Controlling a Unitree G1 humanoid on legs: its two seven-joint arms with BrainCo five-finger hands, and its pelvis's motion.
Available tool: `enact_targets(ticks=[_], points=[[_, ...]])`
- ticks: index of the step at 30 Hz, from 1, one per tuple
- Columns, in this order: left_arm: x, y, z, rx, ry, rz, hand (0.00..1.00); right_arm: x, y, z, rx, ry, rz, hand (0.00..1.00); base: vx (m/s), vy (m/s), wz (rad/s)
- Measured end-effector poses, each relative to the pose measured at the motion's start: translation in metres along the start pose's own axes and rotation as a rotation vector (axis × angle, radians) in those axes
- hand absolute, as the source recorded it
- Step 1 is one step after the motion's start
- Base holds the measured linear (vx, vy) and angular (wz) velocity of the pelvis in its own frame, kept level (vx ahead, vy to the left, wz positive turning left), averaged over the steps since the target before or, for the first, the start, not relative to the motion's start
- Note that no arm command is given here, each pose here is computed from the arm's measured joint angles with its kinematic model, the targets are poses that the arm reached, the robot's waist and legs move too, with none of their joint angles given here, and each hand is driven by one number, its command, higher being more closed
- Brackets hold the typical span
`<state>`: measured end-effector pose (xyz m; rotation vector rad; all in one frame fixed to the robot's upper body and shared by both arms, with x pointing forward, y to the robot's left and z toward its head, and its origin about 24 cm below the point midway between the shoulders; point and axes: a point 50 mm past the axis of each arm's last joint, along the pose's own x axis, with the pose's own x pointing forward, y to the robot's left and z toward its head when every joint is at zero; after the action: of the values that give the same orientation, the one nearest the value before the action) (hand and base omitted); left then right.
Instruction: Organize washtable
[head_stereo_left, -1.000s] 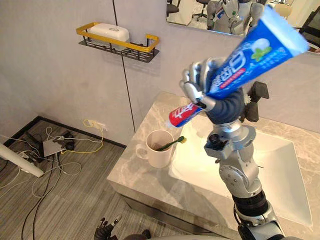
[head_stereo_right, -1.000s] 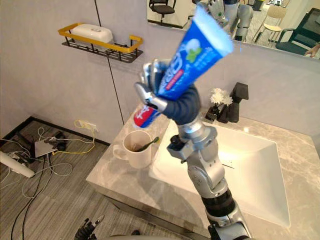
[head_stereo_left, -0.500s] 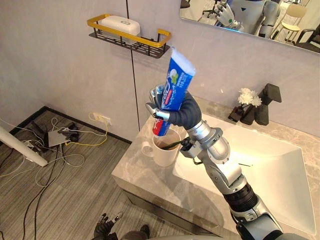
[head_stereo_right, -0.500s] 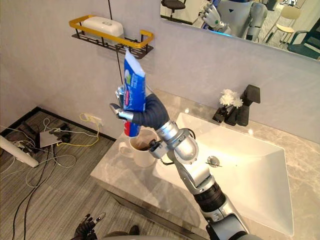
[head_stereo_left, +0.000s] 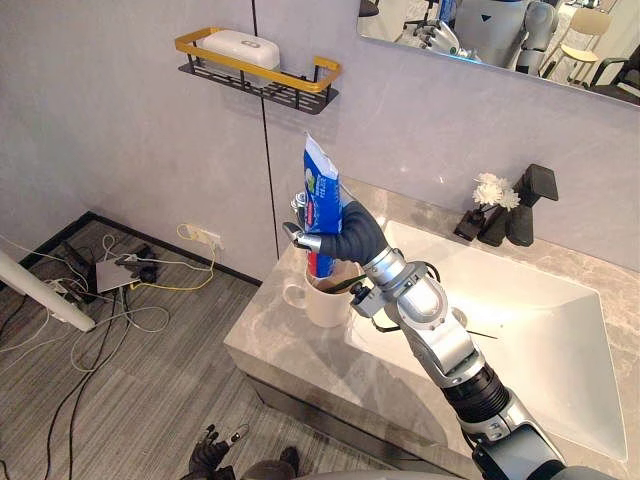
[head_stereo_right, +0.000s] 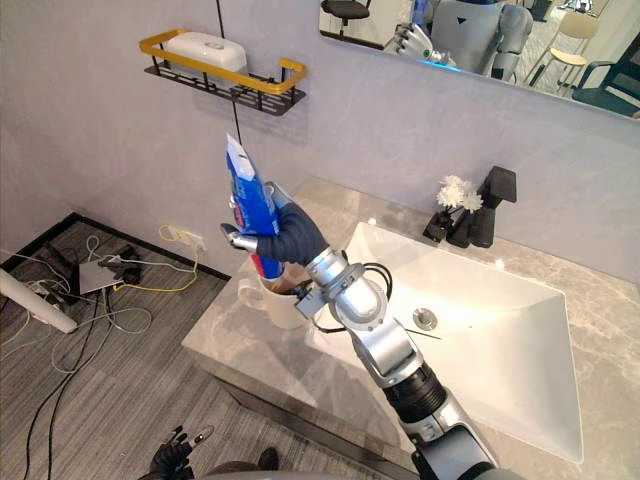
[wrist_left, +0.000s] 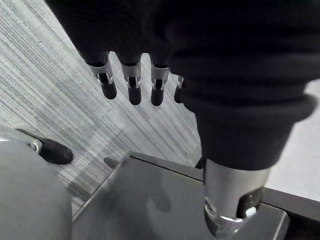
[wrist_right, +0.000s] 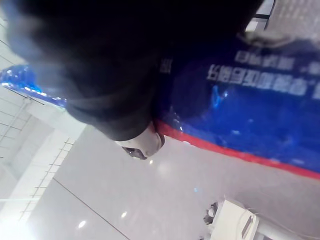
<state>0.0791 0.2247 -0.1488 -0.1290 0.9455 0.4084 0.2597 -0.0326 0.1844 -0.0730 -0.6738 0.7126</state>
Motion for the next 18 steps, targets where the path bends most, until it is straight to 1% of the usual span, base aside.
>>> enact_targets(ticks=[7,15,18], points=[[0.0,0.0,0.0,0.0,0.0,-0.001,0.0,-0.001,0.0,-0.008,-0.036,0.043,-0.002,1.0,0.0,0.0,0.0],[0.0,-0.003,-0.001,0.006,0.003,-0.01,0.0,-0.003,-0.001,-0.016,-0.036,0.078,-0.029,1.0,-0.01,-0.009,0.05],[0.0,-0.003,-0.001,0.013,0.003,-0.011,0.0,-0.01,-0.001,-0.026,-0.035,0.129,-0.04,1.0,0.0,-0.005,0.01]])
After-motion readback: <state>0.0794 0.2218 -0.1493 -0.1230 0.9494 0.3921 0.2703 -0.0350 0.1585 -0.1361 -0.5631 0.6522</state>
